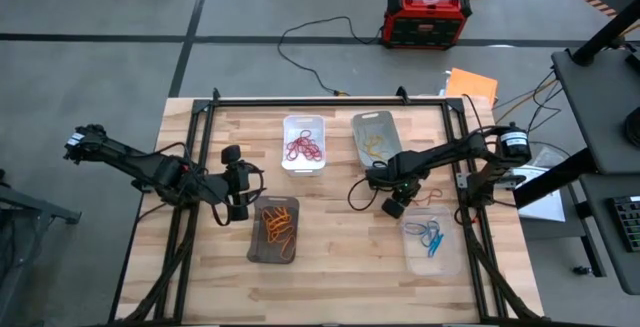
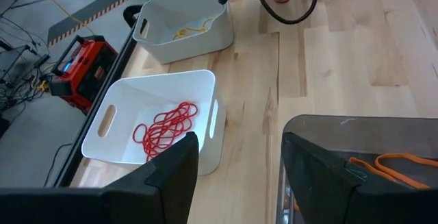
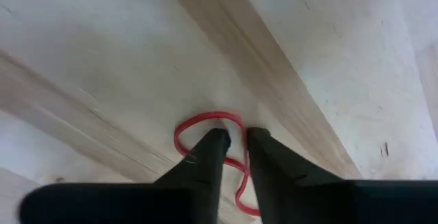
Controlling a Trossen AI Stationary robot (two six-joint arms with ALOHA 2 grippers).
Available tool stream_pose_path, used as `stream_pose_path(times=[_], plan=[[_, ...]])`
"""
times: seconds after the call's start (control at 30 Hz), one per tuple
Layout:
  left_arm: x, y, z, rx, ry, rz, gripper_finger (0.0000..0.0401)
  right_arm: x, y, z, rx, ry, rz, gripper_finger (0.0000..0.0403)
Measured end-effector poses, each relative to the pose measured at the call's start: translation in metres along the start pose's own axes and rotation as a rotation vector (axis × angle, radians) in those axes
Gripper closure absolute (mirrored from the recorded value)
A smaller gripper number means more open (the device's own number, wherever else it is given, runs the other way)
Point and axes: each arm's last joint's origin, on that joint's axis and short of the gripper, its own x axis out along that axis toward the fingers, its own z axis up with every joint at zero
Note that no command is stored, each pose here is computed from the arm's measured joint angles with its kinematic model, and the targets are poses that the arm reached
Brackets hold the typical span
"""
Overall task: Sort rubber bands into baskets
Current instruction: Put the red rubber band into the white bin
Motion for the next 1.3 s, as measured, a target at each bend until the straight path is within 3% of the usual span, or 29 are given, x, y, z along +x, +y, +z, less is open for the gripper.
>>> stream_pose_path(times=[0.17,0.53,0.9,1.3], plan=[[0.0,0.0,0.0,0.0,0.0,0.0,0.0207,-0.002,0.001,0.002,-0.034,-0.017,0.004,0.0388],[0.0,0.0,0.0,0.0,0.0,0.0,0.0207,-0.023,0.012,0.015,-0.134,-0.17,0.045,0.0394],[0.0,0.0,0.0,0.0,0.0,0.0,0.0207,-0.056,0.018,0.013,-0.219,-0.361,0.2,0.0394],[0.0,0.0,0.001,-0.005,-0.006,-0.001,0.0207,-0.128,0.019,-0.015,-0.324,-0.818,0.416,0.0394]])
